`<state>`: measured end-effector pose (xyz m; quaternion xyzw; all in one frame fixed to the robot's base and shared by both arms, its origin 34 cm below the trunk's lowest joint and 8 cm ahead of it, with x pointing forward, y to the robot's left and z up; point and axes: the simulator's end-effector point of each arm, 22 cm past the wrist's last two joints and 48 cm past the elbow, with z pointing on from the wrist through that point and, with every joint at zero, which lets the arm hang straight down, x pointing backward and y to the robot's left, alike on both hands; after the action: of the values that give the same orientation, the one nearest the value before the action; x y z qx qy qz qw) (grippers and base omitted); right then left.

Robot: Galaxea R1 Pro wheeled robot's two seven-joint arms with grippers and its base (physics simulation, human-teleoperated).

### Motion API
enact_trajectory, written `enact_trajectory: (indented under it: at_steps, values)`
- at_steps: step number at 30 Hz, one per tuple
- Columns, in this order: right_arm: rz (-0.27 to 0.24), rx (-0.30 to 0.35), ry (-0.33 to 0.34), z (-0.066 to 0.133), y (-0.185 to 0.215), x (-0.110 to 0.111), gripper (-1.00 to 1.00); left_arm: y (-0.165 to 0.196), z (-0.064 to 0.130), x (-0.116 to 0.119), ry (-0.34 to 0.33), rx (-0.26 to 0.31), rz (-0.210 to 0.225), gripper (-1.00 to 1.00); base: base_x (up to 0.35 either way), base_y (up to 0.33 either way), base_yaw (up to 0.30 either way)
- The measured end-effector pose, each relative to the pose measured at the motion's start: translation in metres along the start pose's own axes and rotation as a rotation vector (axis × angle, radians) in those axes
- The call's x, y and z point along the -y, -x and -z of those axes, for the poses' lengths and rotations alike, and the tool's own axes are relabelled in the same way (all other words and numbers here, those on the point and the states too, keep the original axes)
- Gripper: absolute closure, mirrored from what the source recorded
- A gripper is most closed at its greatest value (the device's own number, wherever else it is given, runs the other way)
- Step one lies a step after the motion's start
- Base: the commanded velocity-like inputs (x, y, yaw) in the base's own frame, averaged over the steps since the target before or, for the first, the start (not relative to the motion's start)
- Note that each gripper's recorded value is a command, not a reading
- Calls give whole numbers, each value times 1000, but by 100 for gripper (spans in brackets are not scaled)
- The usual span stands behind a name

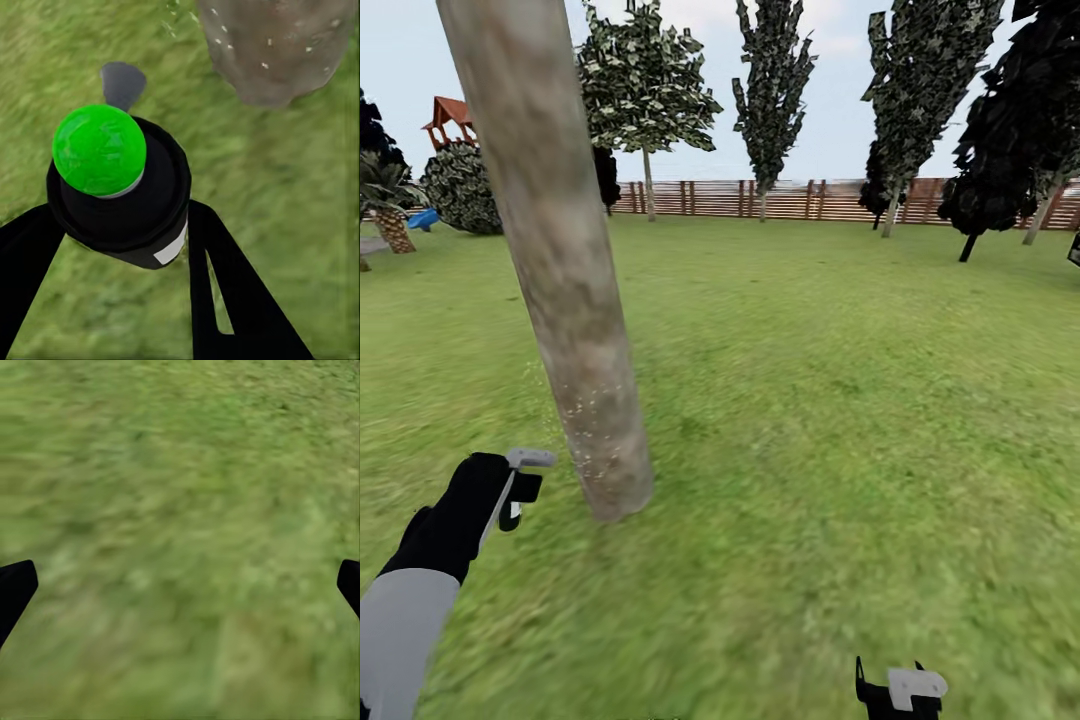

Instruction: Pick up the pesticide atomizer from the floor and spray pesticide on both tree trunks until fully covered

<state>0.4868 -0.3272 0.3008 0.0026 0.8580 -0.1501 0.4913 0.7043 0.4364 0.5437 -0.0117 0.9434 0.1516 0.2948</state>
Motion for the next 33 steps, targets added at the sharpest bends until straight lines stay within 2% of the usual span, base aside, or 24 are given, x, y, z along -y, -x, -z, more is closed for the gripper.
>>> enact_trajectory:
  at_steps: [6, 14, 28, 31, 33]
  values:
    - [1, -1, -1, 0, 0, 1, -100, 3, 1, 20, -20, 7, -4, 100, 0, -265, 43]
    - [2, -1, -1, 0, 0, 1, -100, 9, 5, 17, -13, 24, 1, 100, 0, -270, 1]
    - [1, 1, -1, 0, 0, 1, -100, 9, 5, 13, -3, 23, 0, 100, 0, -270, 5]
    - [1, 0, -1, 0, 0, 1, -100, 7, 4, -1, 3, 20, 51, 100, 0, -270, 225]
    - [1, 1, -1, 0, 0, 1, -100, 6, 4, -5, 5, 20, 63, 100, 0, -270, 270]
